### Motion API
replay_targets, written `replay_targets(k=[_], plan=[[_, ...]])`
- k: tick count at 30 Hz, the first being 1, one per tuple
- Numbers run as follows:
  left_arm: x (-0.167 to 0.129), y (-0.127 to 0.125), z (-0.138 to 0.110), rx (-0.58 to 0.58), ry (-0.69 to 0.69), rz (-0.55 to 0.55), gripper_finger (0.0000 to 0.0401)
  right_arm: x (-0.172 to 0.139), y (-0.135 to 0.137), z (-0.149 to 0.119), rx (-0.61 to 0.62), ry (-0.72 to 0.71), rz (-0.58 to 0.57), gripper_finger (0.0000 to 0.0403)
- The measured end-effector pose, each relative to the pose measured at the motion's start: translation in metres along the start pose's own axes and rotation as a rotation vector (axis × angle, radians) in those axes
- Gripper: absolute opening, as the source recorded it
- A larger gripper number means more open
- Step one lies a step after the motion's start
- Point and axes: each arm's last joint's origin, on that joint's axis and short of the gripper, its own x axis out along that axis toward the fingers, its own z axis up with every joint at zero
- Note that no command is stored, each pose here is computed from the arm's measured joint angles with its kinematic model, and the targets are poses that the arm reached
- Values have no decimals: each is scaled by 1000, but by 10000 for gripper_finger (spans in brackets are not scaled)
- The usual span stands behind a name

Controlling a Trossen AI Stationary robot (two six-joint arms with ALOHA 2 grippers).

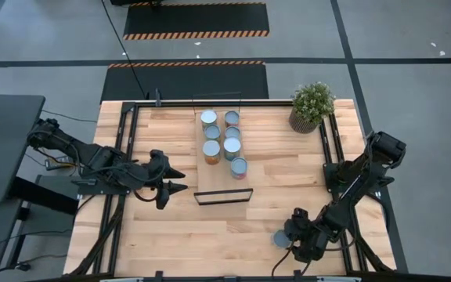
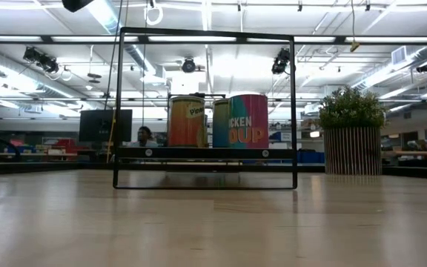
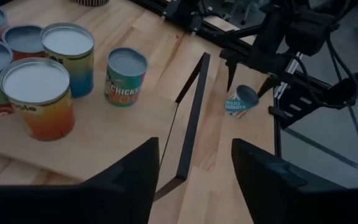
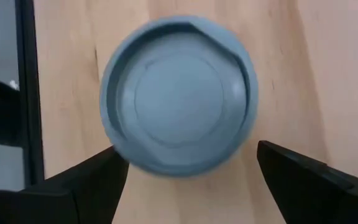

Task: Pick and place cans onto a shelf
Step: Put the white can on the shelf

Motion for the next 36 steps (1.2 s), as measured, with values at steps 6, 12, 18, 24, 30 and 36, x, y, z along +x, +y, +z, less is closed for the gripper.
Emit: replay_targets(k=[6,12,18,24,30,36], plan=[[0,1,-1,-24,11,13,217,6,-2,10,-114,-67,65,370],[0,1,-1,-26,10,13,218,10,-10,19,-176,-105,22,363],[0,1,-2,-25,11,10,218,13,-14,28,-172,-126,13,336],[0,1,-2,-25,11,10,217,13,-25,39,-89,-145,-52,304],[0,1,-2,-20,14,6,217,-7,-53,59,-49,-213,-223,303],[0,1,-1,24,11,10,217,-25,-76,78,-118,-239,-322,305]])
